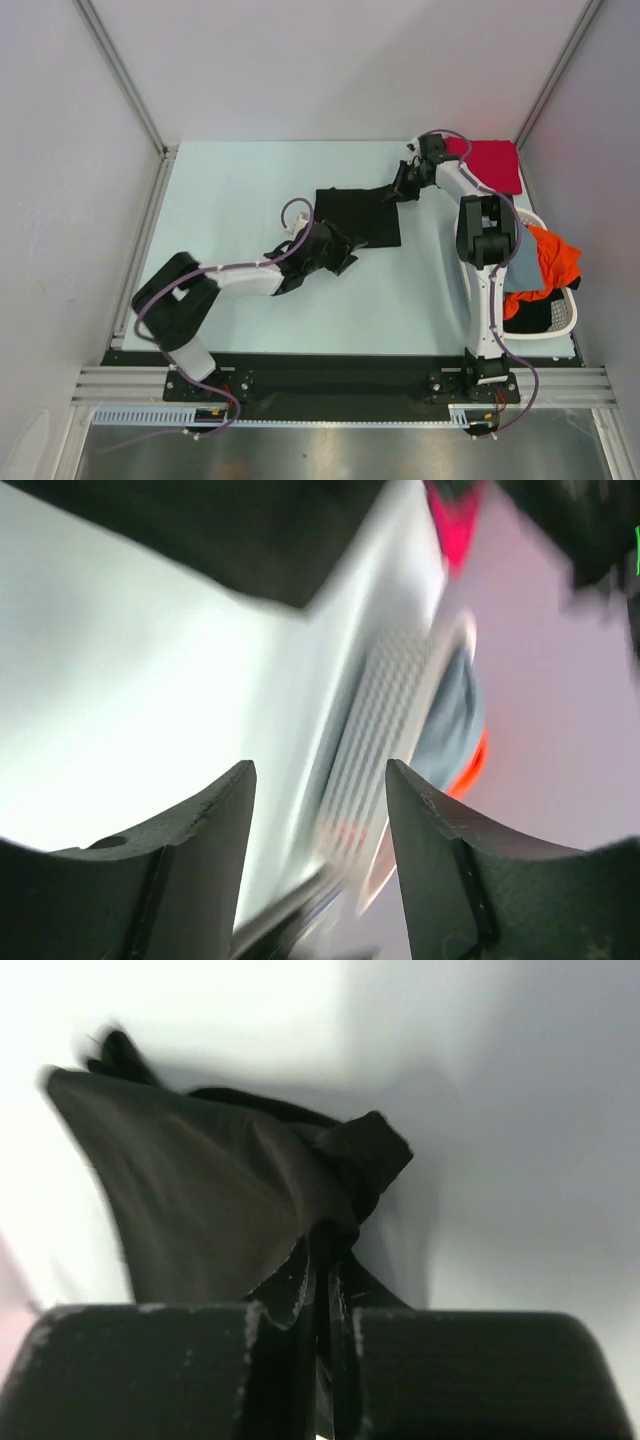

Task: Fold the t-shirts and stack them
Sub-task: Neatly place the folded tshirt to the corner

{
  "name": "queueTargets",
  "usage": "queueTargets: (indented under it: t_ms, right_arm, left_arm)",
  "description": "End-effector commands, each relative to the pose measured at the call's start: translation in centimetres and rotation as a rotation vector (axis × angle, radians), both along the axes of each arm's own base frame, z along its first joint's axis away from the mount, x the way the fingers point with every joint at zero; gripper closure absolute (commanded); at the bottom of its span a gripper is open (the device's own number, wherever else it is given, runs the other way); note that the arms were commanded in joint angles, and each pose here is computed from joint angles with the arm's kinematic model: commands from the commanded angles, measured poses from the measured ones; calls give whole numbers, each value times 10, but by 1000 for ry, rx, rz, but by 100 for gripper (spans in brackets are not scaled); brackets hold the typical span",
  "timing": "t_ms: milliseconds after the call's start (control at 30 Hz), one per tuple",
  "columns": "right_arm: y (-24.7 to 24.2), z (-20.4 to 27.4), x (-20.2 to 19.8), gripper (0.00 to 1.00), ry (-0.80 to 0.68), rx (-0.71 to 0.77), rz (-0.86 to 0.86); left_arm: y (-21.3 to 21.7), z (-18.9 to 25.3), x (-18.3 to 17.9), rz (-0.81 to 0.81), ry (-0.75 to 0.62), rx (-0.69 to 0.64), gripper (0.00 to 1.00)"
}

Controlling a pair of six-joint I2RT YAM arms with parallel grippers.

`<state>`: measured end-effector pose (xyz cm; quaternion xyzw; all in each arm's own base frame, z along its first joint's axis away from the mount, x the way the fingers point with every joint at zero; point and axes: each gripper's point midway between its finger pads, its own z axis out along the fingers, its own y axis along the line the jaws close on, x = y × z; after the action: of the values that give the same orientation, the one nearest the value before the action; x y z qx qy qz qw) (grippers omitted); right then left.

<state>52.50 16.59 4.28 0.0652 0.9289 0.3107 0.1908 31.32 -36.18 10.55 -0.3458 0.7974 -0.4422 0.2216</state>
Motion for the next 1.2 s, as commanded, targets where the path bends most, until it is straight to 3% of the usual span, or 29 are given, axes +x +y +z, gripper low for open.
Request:
queueTargets:
  t_ms: [0,133,267,500,667,933,1167]
  right_arm:
    - [-28,18,2,100,-106,-235,48]
    - [-40,28,6,100,-212,-365,134]
    - [-79,44,24,100,-265,-579,127]
    - [-135,96,45,100,-428,-749,178]
    - [-151,120,63,100,-501,-885,263]
    - [-174,170,90,100,-607,-1102,264]
    - [-195,184,99,100,-632,-1145,237]
  left_arm:
    - [-4,51,-55,-346,-276,109,40]
    - [36,56,-69,-536,-492,430,40]
    - [82,37,-89,-609,-509,617,44]
    - [135,19,-108,-554,-557,694,44]
    - [163,17,-99,-520,-575,756,44]
    - [173,9,-91,-561,-576,815,43]
    - [180,8,-89,-603,-592,892,42]
